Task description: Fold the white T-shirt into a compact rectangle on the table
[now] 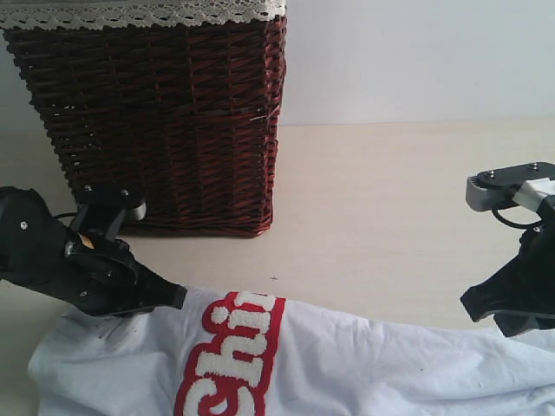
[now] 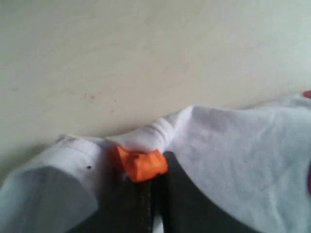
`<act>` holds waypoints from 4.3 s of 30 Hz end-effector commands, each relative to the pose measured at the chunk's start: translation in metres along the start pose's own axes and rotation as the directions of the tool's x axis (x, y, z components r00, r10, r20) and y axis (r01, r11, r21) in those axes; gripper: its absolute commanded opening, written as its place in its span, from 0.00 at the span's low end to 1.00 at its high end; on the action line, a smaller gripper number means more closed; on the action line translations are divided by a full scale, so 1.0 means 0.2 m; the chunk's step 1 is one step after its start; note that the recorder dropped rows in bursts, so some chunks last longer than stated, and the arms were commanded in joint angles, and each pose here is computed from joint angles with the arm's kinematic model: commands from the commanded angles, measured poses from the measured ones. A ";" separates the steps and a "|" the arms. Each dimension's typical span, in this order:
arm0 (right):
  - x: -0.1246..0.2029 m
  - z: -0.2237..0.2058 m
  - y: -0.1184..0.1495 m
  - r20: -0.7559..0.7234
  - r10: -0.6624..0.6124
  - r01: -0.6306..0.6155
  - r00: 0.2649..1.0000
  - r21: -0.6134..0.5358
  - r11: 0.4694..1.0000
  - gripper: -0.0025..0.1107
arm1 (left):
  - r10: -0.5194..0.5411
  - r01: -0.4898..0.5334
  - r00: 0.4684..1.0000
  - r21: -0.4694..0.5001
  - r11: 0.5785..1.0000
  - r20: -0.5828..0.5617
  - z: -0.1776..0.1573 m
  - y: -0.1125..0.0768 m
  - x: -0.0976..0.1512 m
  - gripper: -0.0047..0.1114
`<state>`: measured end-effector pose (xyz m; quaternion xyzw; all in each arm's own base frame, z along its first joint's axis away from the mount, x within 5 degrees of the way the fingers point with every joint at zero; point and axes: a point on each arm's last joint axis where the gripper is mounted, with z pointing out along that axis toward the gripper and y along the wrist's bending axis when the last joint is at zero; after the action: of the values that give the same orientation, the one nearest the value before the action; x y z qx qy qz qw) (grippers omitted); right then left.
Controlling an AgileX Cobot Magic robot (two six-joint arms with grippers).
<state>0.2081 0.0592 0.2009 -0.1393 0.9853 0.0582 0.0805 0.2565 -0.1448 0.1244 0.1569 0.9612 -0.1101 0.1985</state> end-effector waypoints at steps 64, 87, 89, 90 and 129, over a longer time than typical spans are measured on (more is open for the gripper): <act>-0.06 0.39 0.14 -0.115 -0.628 0.639 0.770 0.142 0.756 0.22 | 0.127 -0.172 0.964 0.182 0.968 0.235 -0.51 -0.30 -0.08 0.34; -0.36 0.21 0.08 0.007 -0.578 0.502 0.816 0.488 0.714 0.23 | 0.150 -0.170 0.978 0.139 0.976 0.146 -0.40 -0.23 0.10 0.34; -0.37 0.20 0.07 0.006 -0.557 0.475 0.831 0.513 0.715 0.36 | 0.157 -0.174 0.980 0.143 0.974 0.124 -0.40 -0.23 0.12 0.34; -0.36 0.20 0.06 0.005 -0.531 0.447 0.848 0.531 0.719 0.41 | 0.162 -0.177 0.980 0.144 0.974 0.115 -0.39 -0.23 0.13 0.34; -0.11 0.53 -0.12 -0.155 -0.010 0.097 0.988 0.568 0.817 0.02 | 0.066 -0.067 0.997 -0.014 0.998 -0.041 0.16 0.01 0.00 0.04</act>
<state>0.2504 0.0707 0.1082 -0.1601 0.9582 -0.2258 0.0730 0.2705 -0.1552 0.1031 0.2001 0.9523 -0.0935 0.2108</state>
